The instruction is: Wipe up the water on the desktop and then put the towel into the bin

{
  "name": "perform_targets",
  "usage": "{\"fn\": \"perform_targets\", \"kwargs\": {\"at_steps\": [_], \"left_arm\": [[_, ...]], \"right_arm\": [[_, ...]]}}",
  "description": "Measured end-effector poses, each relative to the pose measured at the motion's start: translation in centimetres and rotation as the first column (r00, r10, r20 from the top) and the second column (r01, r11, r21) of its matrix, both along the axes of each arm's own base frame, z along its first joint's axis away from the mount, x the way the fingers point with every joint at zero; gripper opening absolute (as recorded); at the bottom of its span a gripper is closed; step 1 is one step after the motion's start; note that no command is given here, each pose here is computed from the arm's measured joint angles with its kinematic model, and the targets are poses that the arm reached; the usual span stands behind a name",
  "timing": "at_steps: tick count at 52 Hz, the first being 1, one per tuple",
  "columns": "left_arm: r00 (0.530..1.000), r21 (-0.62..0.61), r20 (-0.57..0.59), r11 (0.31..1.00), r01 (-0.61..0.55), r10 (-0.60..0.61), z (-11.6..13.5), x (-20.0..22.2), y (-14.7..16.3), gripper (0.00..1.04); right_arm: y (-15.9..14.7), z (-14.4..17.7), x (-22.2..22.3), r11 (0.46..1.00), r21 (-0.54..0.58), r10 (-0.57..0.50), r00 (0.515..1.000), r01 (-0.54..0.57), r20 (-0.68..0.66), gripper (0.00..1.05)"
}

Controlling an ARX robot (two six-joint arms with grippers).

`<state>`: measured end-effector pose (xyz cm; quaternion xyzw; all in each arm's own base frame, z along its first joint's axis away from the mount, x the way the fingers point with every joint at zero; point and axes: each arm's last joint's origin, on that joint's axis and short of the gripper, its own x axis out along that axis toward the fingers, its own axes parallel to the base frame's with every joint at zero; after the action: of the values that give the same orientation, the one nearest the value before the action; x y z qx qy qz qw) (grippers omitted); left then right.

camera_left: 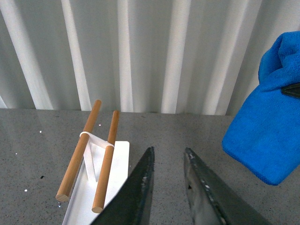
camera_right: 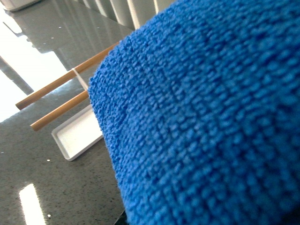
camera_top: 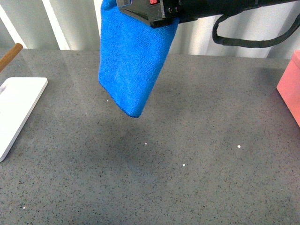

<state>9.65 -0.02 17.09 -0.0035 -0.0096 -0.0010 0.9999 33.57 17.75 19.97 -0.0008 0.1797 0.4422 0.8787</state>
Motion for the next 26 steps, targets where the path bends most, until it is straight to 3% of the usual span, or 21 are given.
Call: {"fn": "perform_targets", "kwargs": {"at_steps": [8, 15, 18, 23, 26], "left_arm": [[1.0, 0.0, 0.0, 1.0, 0.0, 0.0, 0.0, 0.0, 0.0, 0.5], [1.0, 0.0, 0.0, 1.0, 0.0, 0.0, 0.0, 0.0, 0.0, 0.69], [1.0, 0.0, 0.0, 1.0, 0.0, 0.0, 0.0, 0.0, 0.0, 0.8], [1.0, 0.001, 0.0, 1.0, 0.0, 0.0, 0.0, 0.0, 0.0, 1.0], [1.0, 0.002, 0.0, 1.0, 0.0, 0.0, 0.0, 0.0, 0.0, 0.97]], "right_arm": [[-2.1, 1.8, 0.1, 0.983, -0.115, -0.14, 0.988, 0.146, 0.065, 0.05], [-5.1, 4.2, 0.2, 0.932, -0.209, -0.274, 0.953, 0.296, 0.13, 0.05], [-7.1, 5.6, 0.2, 0.879, -0.265, -0.363, 0.917, 0.396, 0.166, 0.05], [-11.5, 7.9, 0.1, 0.739, -0.364, -0.513, 0.824, 0.566, 0.24, 0.05], [-13.6, 8.6, 0.1, 0.656, -0.425, -0.574, 0.778, 0.624, 0.256, 0.05]]}}
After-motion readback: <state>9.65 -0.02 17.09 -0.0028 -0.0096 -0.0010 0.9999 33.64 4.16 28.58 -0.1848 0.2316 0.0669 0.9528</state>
